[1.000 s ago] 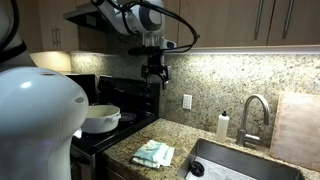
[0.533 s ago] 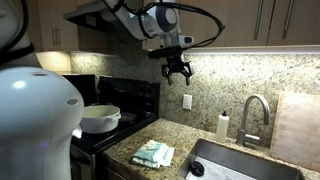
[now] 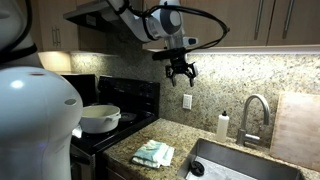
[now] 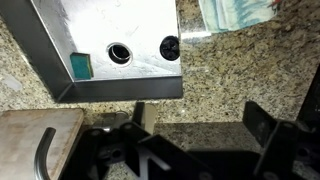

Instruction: Turn the tap nozzle to the left

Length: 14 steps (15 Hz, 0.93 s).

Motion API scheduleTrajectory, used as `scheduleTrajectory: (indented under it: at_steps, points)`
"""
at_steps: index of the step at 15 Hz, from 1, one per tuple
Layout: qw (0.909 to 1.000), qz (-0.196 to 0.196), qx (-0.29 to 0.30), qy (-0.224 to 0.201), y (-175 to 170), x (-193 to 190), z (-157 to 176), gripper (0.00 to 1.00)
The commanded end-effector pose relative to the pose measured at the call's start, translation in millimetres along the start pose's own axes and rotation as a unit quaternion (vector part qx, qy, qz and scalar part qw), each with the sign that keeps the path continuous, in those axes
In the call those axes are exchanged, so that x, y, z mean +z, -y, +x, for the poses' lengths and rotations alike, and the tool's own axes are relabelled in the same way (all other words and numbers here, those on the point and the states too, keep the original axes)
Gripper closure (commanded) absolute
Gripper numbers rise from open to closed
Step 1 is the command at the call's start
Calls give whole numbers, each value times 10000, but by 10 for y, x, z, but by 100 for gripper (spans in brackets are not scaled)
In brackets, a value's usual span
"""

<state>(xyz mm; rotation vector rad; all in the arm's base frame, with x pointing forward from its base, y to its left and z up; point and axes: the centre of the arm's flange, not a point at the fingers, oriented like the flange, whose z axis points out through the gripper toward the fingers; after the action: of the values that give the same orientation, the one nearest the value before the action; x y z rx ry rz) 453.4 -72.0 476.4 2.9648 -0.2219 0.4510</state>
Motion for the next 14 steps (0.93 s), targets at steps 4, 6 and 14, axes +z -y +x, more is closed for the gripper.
scheduleTrajectory:
  at_steps: [4, 6, 14]
  points:
    - [9995, 198, -148, -173, -163, 514, -80, 0]
    - [9990, 168, -202, -357, -279, 740, -110, 0]
    - [9957, -202, -132, -893, -960, 1318, -115, 0]
